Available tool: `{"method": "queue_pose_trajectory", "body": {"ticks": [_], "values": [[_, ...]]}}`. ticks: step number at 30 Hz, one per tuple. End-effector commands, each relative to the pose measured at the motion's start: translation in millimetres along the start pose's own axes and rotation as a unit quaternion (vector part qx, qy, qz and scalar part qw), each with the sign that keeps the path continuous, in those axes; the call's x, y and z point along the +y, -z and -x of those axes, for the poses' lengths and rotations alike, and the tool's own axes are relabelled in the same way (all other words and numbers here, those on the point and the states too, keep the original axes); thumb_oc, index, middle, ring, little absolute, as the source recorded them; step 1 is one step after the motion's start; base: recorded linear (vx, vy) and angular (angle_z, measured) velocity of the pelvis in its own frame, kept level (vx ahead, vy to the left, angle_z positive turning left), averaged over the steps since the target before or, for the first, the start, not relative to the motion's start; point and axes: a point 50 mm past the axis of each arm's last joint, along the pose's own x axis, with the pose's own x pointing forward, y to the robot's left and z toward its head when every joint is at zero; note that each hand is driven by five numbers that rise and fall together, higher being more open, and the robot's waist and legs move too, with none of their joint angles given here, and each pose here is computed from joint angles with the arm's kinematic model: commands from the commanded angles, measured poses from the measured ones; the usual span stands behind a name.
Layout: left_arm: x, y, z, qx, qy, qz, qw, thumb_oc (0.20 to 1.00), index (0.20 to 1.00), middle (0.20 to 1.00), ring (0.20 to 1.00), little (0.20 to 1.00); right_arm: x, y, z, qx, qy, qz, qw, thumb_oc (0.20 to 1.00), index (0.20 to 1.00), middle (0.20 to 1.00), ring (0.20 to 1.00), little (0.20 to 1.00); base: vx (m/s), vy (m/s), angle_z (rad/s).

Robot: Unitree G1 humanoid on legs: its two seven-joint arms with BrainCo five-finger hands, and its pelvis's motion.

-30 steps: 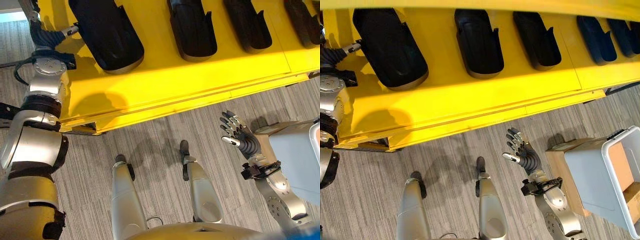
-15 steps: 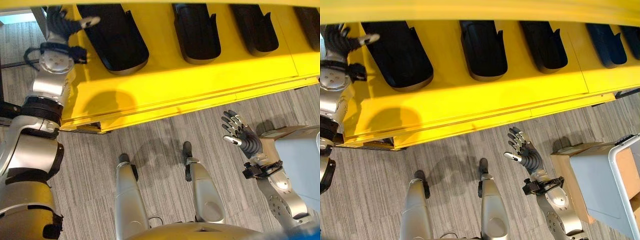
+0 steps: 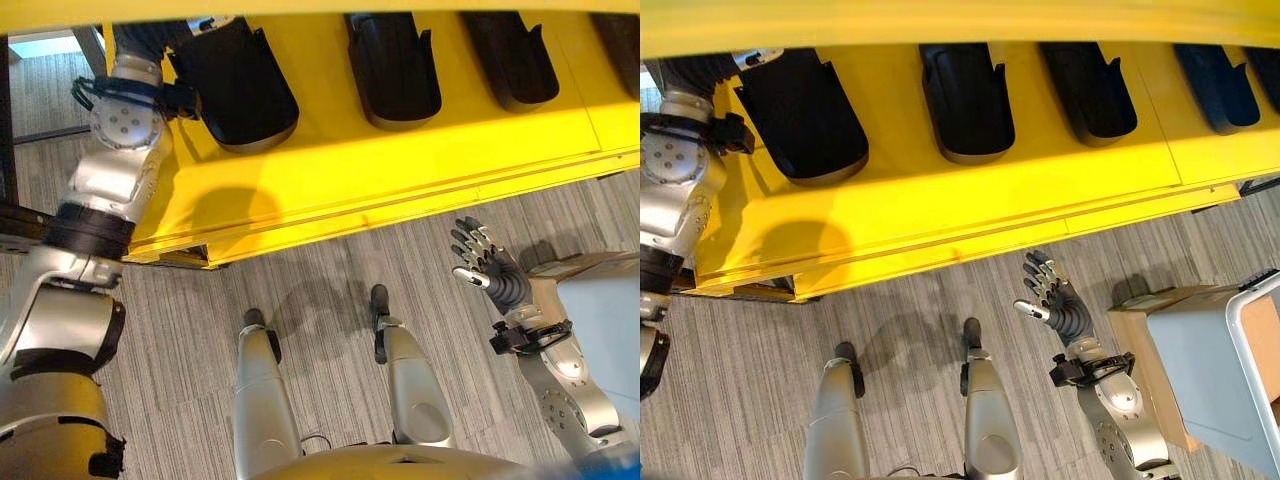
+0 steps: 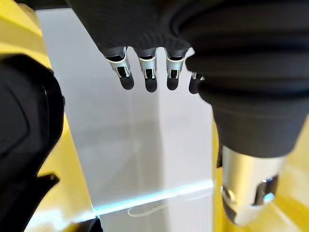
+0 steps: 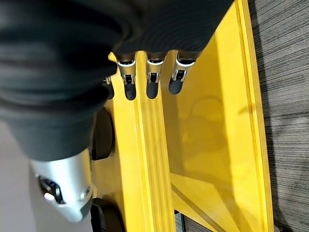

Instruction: Move parts from the plastic box to the shelf.

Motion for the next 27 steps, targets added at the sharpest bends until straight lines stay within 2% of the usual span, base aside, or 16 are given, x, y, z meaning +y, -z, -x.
{"method": "queue_pose_trajectory", "body": {"ticks": [1,6,15,20,27], "values": [[2,-23,-1,-0.072,-0.004,0.003,0.997,1.000,1.000,1.000,1.000,1.000,-13,-31,1,-0.076,0.018,0.036,0.996,1.000,1.000,1.000,1.000,1.000,0.00,0.000,0.00],[-21,-22,9,-0.077,0.028,0.049,0.995,1.000,1.000,1.000,1.000,1.000,-12,-34,0,-0.082,0.018,0.040,0.996,1.000,1.000,1.000,1.000,1.000,-0.01,-0.012,0.01],[-81,-15,21,-0.056,0.068,0.200,0.976,1.000,1.000,1.000,1.000,1.000,-5,-43,-9,-0.104,0.013,0.050,0.993,1.000,1.000,1.000,1.000,1.000,-0.04,-0.015,0.03],[-100,-10,29,-0.036,0.084,0.232,0.968,1.000,1.000,1.000,1.000,1.000,-3,-46,-12,-0.113,0.011,0.053,0.992,1.000,1.000,1.000,1.000,1.000,0.00,-0.015,-0.02],[-117,-4,32,-0.020,0.097,0.212,0.972,1.000,1.000,1.000,1.000,1.000,-4,-49,-11,-0.117,0.013,0.056,0.991,1.000,1.000,1.000,1.000,1.000,0.00,-0.009,-0.04]]}}
